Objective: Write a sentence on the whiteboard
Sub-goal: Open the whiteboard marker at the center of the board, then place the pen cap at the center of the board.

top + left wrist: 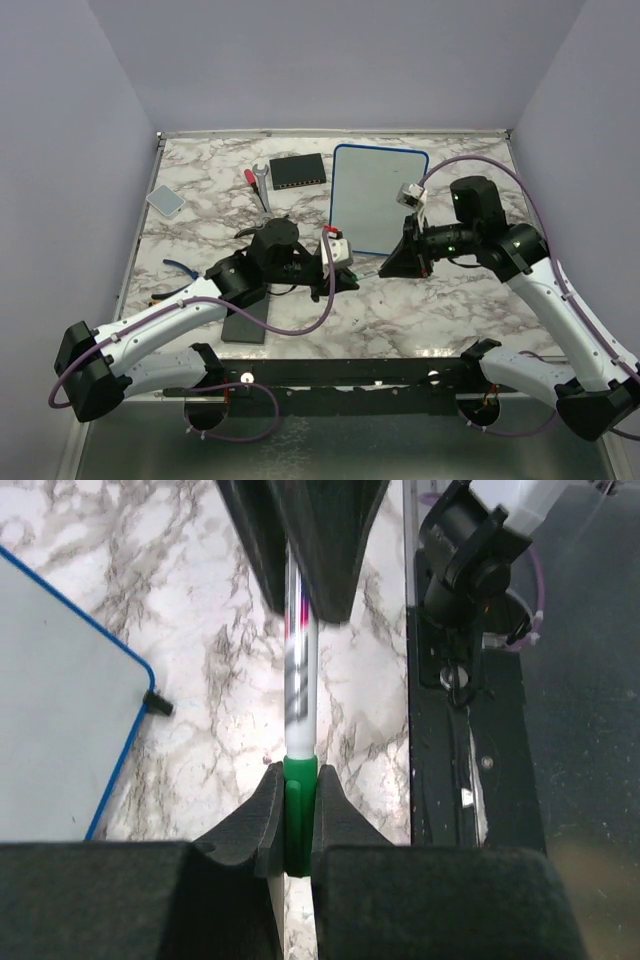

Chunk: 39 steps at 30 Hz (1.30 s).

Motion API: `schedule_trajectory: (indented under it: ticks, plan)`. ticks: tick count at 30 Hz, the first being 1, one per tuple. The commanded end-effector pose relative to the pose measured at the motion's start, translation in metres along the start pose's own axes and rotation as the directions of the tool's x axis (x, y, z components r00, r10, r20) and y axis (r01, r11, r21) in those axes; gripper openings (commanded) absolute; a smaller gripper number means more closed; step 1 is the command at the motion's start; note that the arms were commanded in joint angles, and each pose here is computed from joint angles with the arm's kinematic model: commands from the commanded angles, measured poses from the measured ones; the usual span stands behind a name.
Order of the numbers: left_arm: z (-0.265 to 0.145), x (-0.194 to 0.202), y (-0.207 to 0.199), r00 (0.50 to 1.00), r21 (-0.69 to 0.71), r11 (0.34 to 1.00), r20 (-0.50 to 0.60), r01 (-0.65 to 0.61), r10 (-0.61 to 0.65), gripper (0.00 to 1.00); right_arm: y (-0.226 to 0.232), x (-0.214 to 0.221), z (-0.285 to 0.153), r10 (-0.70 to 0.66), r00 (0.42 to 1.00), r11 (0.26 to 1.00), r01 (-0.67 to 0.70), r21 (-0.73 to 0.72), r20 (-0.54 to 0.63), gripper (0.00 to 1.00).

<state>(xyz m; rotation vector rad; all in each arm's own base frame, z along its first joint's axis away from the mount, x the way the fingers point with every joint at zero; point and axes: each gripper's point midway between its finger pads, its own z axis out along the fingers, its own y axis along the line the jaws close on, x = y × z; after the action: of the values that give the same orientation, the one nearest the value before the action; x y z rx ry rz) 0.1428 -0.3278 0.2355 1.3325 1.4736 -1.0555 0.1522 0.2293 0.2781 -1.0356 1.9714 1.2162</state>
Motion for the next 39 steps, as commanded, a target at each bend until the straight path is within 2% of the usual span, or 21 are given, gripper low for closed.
schedule_trajectory:
  ticks: [1, 10, 14, 18, 22, 25, 27, 30, 35, 39]
  plan:
    - [-0.02, 0.069, 0.003, 0.967, -0.081, 0.991, -0.225, 0.105, -0.12, 0.0, 0.001, 0.001, -0.022, -0.007, 1.0, 0.996, 0.009, 0.092, -0.017, 0.0]
    - [-0.025, 0.072, 0.011, 0.965, -0.136, 0.987, -0.236, 0.083, -0.114, 0.0, -0.002, -0.003, -0.029, -0.013, 1.0, 0.99, 0.017, 0.143, -0.028, 0.0]
    - [-0.032, 0.081, 0.021, 0.947, -0.239, 0.963, -0.258, 0.127, -0.189, 0.0, -0.02, -0.009, -0.037, -0.001, 1.0, 0.963, 0.005, 0.269, -0.012, 0.0]
    - [-0.035, 0.085, 0.038, 0.916, -0.409, 0.878, -0.193, 0.25, -0.351, 0.0, -0.031, -0.024, -0.035, -0.027, 0.995, 0.946, -0.007, 0.324, 0.101, 0.0]
    - [-0.036, 0.076, 0.058, 0.882, -0.532, 0.74, 0.025, 0.411, -0.471, 0.0, -0.051, -0.033, -0.025, -0.033, 0.965, 0.931, -0.065, 0.358, 0.259, 0.01]
    - [-0.049, 0.093, 0.077, 0.844, -0.64, 0.594, 0.168, 0.487, -0.51, 0.0, -0.065, -0.027, -0.016, -0.045, 0.95, 0.926, -0.078, 0.37, 0.311, 0.01]
    - [-0.057, 0.111, 0.086, 0.826, -0.7, 0.51, 0.206, 0.499, -0.525, 0.0, -0.072, -0.023, -0.011, -0.058, 0.94, 0.925, -0.076, 0.372, 0.336, 0.0]
    - [-0.058, 0.132, 0.093, 0.813, -0.752, 0.446, 0.2, 0.485, -0.547, 0.0, -0.078, -0.025, -0.01, -0.094, 0.922, 0.919, -0.064, 0.388, 0.375, 0.01]
    - [-0.044, 0.15, 0.097, 0.797, -0.764, 0.419, 0.199, 0.49, -0.57, 0.0, -0.093, -0.026, -0.017, -0.15, 0.896, 0.883, -0.068, 0.464, 0.417, 0.01]
    - [-0.026, 0.156, 0.097, 0.793, -0.731, 0.451, 0.2, 0.512, -0.575, 0.03, -0.101, -0.023, -0.016, -0.172, 0.883, 0.872, -0.07, 0.485, 0.437, 0.01]
